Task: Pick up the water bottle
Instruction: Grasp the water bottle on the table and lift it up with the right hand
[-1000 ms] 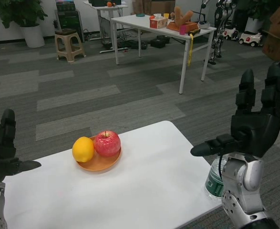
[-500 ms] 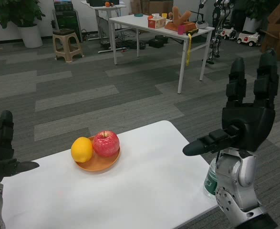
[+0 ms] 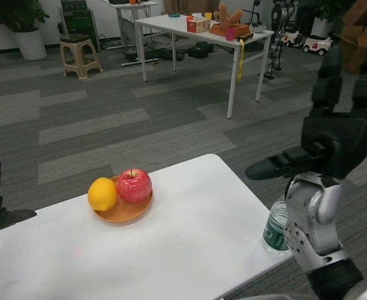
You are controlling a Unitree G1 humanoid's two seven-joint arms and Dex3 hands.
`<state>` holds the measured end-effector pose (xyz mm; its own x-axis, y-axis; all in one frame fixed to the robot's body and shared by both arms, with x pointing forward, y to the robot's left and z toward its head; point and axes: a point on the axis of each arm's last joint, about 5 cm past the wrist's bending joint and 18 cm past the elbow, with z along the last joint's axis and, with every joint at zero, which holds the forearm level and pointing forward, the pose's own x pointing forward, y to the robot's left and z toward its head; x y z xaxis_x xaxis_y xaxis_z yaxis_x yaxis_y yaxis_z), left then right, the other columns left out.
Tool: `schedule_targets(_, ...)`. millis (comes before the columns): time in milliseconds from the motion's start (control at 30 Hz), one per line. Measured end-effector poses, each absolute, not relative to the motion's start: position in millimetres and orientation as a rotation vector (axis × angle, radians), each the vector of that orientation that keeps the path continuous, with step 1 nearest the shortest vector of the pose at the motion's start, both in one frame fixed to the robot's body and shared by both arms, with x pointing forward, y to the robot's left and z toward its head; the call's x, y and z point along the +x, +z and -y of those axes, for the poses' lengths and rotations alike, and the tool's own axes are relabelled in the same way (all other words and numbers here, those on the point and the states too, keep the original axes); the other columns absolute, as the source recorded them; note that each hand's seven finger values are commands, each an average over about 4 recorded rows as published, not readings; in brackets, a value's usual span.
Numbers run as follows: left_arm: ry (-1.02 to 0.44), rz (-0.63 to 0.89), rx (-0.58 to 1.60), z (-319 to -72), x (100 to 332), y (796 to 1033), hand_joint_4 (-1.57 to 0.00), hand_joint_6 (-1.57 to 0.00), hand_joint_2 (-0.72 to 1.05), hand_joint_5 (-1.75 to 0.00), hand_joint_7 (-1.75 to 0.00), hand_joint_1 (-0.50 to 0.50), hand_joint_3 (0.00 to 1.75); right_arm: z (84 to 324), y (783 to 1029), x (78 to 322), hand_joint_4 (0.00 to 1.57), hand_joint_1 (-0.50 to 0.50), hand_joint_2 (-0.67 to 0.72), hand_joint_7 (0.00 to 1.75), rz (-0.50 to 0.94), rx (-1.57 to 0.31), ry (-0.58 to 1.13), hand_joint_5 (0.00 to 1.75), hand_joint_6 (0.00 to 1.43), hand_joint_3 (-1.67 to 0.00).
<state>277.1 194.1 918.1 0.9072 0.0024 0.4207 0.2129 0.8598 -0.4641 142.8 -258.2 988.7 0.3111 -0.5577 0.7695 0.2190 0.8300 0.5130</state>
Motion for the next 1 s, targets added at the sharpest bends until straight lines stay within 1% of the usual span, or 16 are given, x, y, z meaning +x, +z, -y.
schedule_targets(267,-0.113,0.428,-0.528,-195,282,922,0.00,0.00,-0.19,-0.10,0.00,-0.50,0.07,271,1000,133,0.00,-0.50,0.53,0.14,1.231,0.327,-0.637,0.00,0.00,-0.10)
schedule_targets(367,-0.111,0.427,-0.527,-196,282,922,0.00,0.00,-0.19,-0.10,0.00,-0.50,0.02,275,1002,130,0.00,-0.50,0.53,0.14,1.247,0.322,-0.672,0.00,0.00,-0.08)
schedule_targets(467,-0.110,0.427,-0.527,-196,282,922,0.00,0.00,-0.19,-0.10,0.00,-0.50,0.09,281,1004,125,0.00,-0.50,0.53,0.14,1.263,0.304,-0.712,0.00,0.00,-0.08)
schedule_targets(533,-0.109,0.427,-0.528,-196,282,922,0.00,0.00,-0.19,-0.10,0.00,-0.50,0.09,285,1006,122,0.00,-0.50,0.53,0.14,1.271,0.288,-0.736,0.00,0.00,-0.08)
schedule_targets(767,-0.108,0.426,-0.529,-197,282,922,0.00,0.00,-0.19,-0.10,0.00,-0.50,0.09,297,1002,111,0.00,-0.50,0.53,0.14,1.258,0.251,-0.833,0.00,0.00,-0.08)
schedule_targets(867,-0.108,0.425,-0.528,-197,282,922,0.00,0.00,-0.19,-0.10,0.00,-0.50,0.02,304,1001,106,0.00,-0.50,0.53,0.14,1.258,0.228,-0.882,0.00,0.00,-0.08)
schedule_targets(1000,-0.110,0.424,-0.528,-196,283,922,0.00,0.00,-0.19,-0.10,0.00,-0.50,0.04,314,994,99,0.00,-0.50,0.53,0.14,1.220,0.190,-0.953,0.00,0.00,-0.08)
